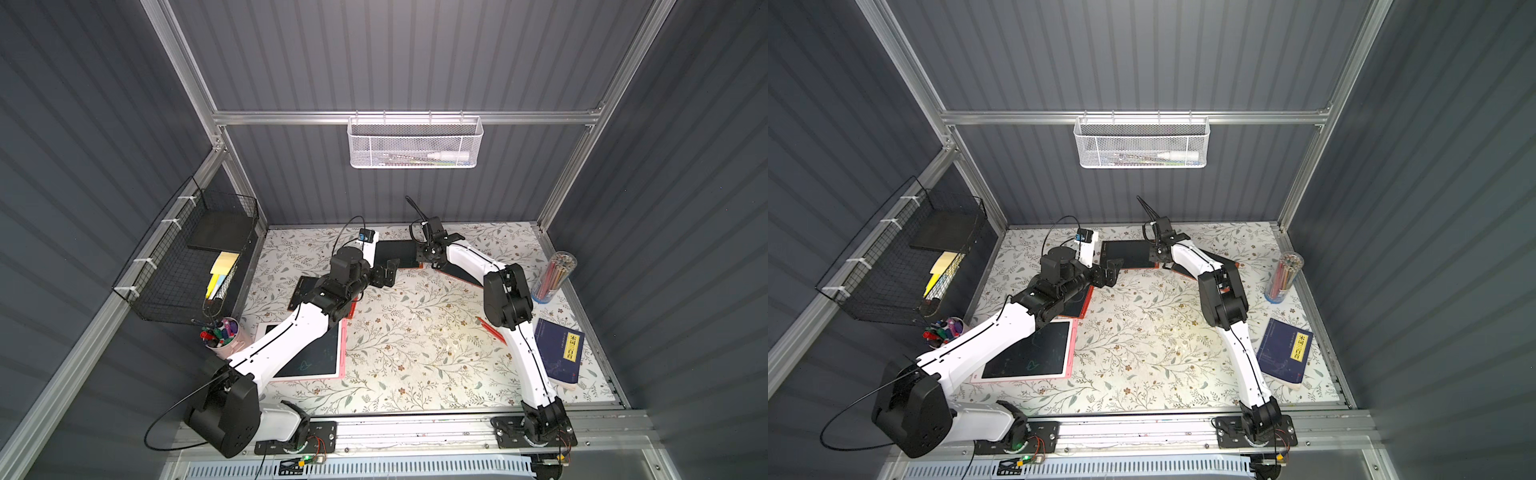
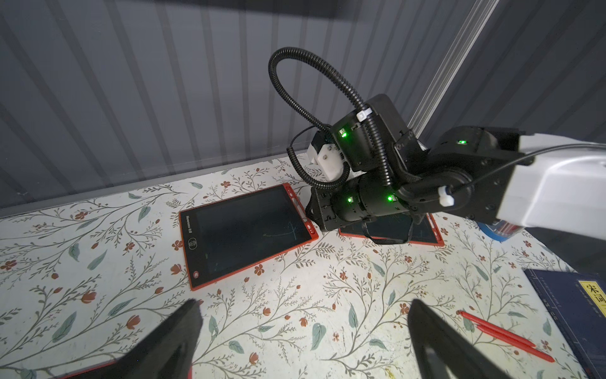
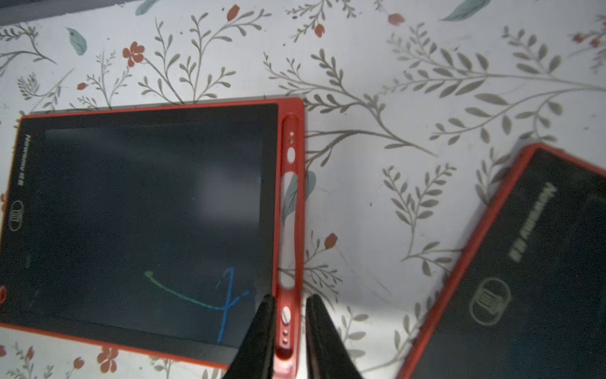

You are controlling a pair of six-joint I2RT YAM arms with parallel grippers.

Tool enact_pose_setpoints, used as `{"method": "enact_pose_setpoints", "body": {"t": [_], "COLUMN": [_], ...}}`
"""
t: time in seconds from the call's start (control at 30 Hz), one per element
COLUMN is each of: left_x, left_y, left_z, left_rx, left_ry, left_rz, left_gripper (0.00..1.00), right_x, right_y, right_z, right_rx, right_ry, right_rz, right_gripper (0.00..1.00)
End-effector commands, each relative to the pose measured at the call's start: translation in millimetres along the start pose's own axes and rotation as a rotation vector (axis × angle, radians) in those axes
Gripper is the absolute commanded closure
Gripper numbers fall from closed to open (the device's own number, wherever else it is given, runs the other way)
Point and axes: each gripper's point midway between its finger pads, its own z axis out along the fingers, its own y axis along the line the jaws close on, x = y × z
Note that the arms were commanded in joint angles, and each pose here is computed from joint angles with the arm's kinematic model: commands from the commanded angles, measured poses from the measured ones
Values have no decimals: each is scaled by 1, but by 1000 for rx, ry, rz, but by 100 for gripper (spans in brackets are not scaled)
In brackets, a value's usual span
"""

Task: Place the stylus back onto the writing tablet
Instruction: Move the writing tablet to the center of the board.

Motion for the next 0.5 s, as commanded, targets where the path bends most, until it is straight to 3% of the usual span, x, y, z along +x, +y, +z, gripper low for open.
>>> {"method": "enact_pose_setpoints", "body": {"t": [0.0,0.47], "left_x": [-3,-7], "left_y": [0,1], "left_z": [-7,-11], "left_rx": [3,0], "left_ry": [-12,-19], "left_rz": [-7,-13], "left_gripper": [1,1], "right_x": [2,18], "right_y": [-3,-10], "right_z": [6,21], "right_rx": [12,49], "right_ry": [9,67], "right_rz": [-9,-83], "right_gripper": [78,78]}}
